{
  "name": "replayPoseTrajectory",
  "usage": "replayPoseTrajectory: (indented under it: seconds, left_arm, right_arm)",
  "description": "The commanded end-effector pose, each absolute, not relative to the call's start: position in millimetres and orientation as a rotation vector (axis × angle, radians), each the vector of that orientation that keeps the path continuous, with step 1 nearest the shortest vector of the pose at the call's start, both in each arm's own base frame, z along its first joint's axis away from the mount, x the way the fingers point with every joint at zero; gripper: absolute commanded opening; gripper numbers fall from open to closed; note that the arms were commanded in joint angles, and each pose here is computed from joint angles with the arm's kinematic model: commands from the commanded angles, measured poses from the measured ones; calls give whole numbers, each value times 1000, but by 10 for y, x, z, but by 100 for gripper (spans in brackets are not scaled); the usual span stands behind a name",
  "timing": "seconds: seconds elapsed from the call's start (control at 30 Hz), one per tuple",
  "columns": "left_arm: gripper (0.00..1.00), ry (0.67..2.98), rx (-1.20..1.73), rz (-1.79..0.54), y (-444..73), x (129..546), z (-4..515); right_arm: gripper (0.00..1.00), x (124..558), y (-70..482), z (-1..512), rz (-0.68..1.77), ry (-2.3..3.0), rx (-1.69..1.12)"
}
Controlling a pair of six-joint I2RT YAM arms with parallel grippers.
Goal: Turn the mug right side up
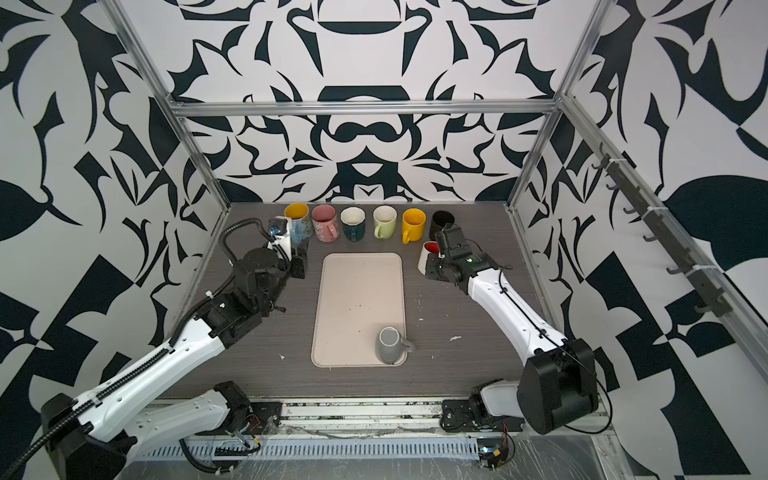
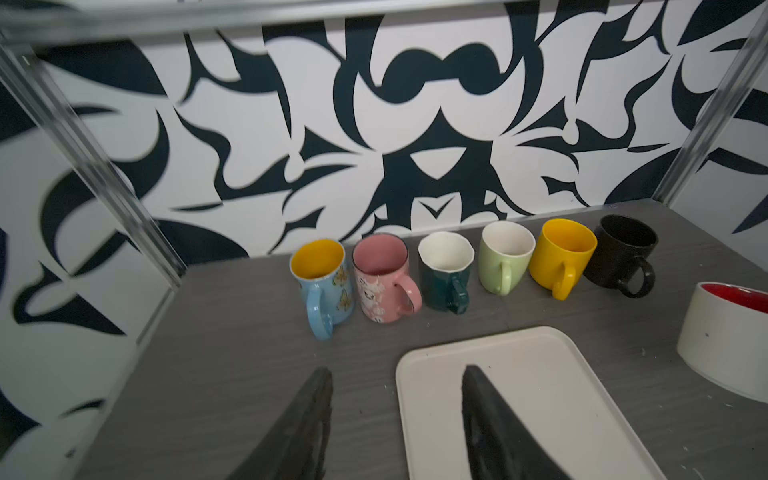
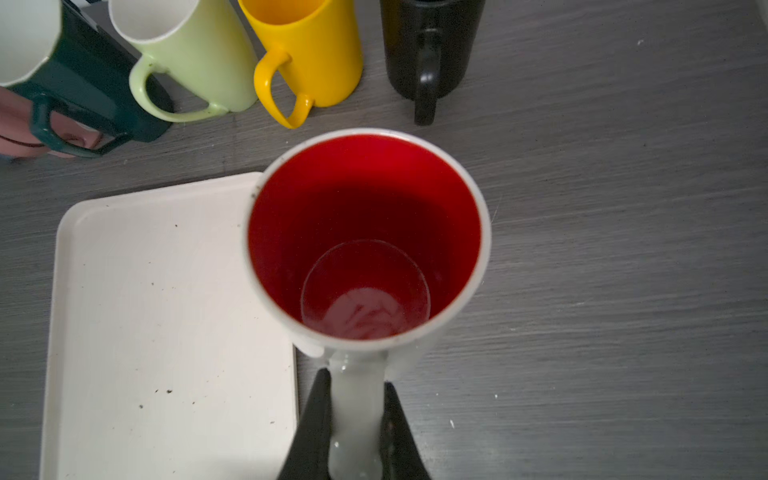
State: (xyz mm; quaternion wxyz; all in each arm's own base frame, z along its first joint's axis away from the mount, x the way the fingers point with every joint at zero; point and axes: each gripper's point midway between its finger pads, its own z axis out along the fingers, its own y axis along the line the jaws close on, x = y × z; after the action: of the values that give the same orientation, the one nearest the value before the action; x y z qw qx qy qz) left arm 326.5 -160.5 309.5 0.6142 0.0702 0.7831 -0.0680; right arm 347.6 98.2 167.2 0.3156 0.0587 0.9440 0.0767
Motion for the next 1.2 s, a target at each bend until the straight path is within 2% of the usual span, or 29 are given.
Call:
replayPoseTrajectory:
  seconds: [0.0,0.3,1.17]
  left_arm:
    - [54,1926,118,-386,-1726,3221,2963]
    - [54,1970,64,-521,-1732,3307,2850]
    - [56,1973,29,-518,-1675,3340,2827]
  right_arm:
    - [0,3772,995,2009,166,2290,104]
    - [0,3847,1029,1791,131,2270,12]
    - [0,3994,1042,1171,25,2357,-103]
